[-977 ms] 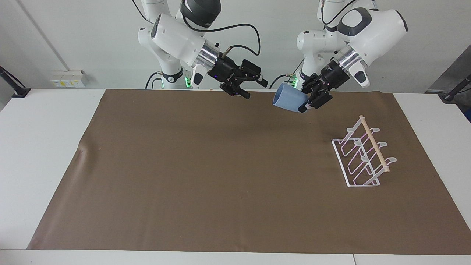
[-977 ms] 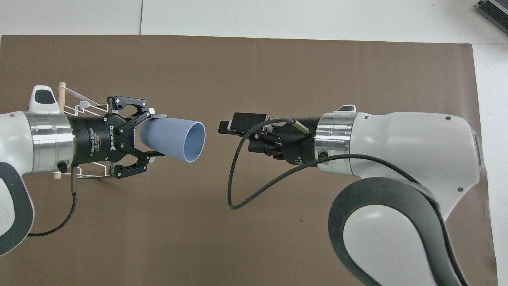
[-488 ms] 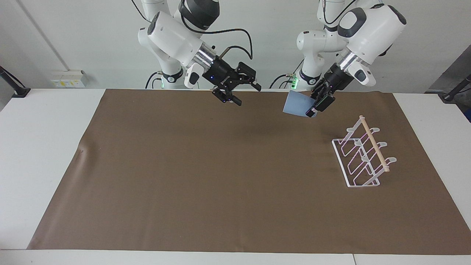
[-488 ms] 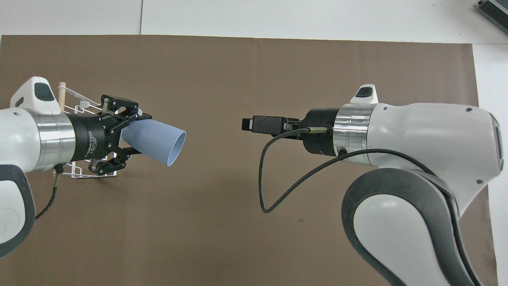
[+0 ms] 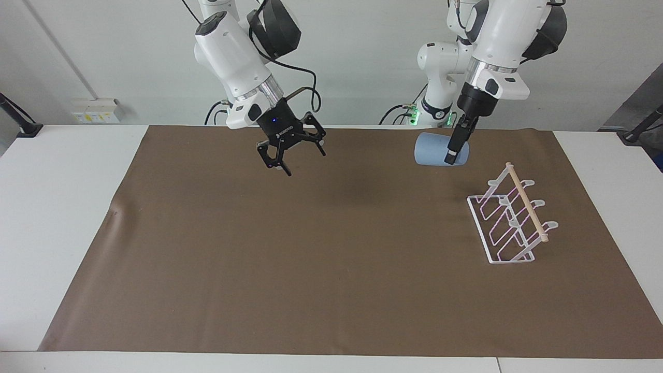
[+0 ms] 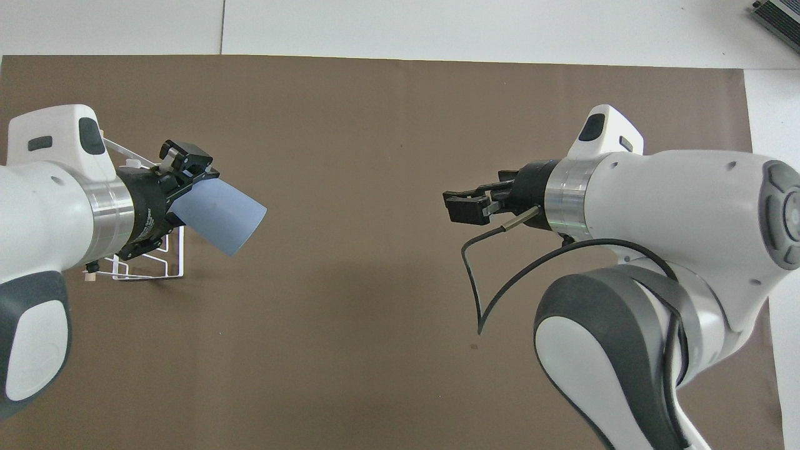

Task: Hang cup on cup holder
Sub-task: 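Move the cup to the rack top while the right gripper withdraws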

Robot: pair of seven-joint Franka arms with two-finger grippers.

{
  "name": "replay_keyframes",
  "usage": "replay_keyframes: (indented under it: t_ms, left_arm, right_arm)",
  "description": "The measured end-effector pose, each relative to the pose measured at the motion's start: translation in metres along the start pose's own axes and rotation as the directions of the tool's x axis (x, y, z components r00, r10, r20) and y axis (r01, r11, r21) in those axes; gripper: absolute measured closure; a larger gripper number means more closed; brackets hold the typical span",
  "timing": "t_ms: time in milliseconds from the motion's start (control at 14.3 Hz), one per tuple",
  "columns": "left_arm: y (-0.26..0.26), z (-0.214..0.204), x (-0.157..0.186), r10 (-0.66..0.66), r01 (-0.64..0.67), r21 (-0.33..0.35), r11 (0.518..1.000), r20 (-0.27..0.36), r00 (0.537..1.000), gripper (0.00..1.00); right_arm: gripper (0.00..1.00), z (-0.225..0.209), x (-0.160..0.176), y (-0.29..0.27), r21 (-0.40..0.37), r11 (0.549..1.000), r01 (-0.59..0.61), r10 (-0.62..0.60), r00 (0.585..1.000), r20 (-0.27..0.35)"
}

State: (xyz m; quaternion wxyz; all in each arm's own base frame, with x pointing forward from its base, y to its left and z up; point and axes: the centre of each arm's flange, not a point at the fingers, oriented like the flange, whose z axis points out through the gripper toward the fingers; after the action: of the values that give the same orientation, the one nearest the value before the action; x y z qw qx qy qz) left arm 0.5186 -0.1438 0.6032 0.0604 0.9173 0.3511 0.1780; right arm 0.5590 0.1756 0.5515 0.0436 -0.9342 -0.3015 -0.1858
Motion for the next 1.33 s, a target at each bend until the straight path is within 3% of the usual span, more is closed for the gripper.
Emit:
replay_keyframes:
  t_ms: [209, 558, 837, 1326]
  left_arm:
    - [-0.006, 0.012, 0.032, 0.095, -0.089, 0.041, 0.995, -0.168, 0.981, 0.26]
    - [-0.001, 0.045, 0.080, 0.234, -0.221, 0.080, 0.972, -0.369, 0.899, 0.26]
    - [-0.012, 0.081, 0.100, 0.260, -0.238, 0.103, 0.966, -0.372, 0.891, 0.26]
    - [-0.030, 0.123, 0.093, 0.302, -0.270, 0.139, 0.953, -0.336, 0.892, 0.26]
  right_arm:
    - [0.00, -0.004, -0.022, 0.053, -0.082, 0.985, 0.149, -0.143, 0.987, 0.070]
    - [0.00, -0.018, -0.072, 0.145, -0.150, 0.986, 0.078, -0.060, 0.991, 0.121]
    - [0.00, -0.020, -0.093, 0.157, -0.131, 0.987, -0.096, 0.122, 0.971, 0.206]
    - [0.00, -0.066, -0.085, 0.158, -0.145, 0.929, -0.339, 0.368, 0.879, 0.303]
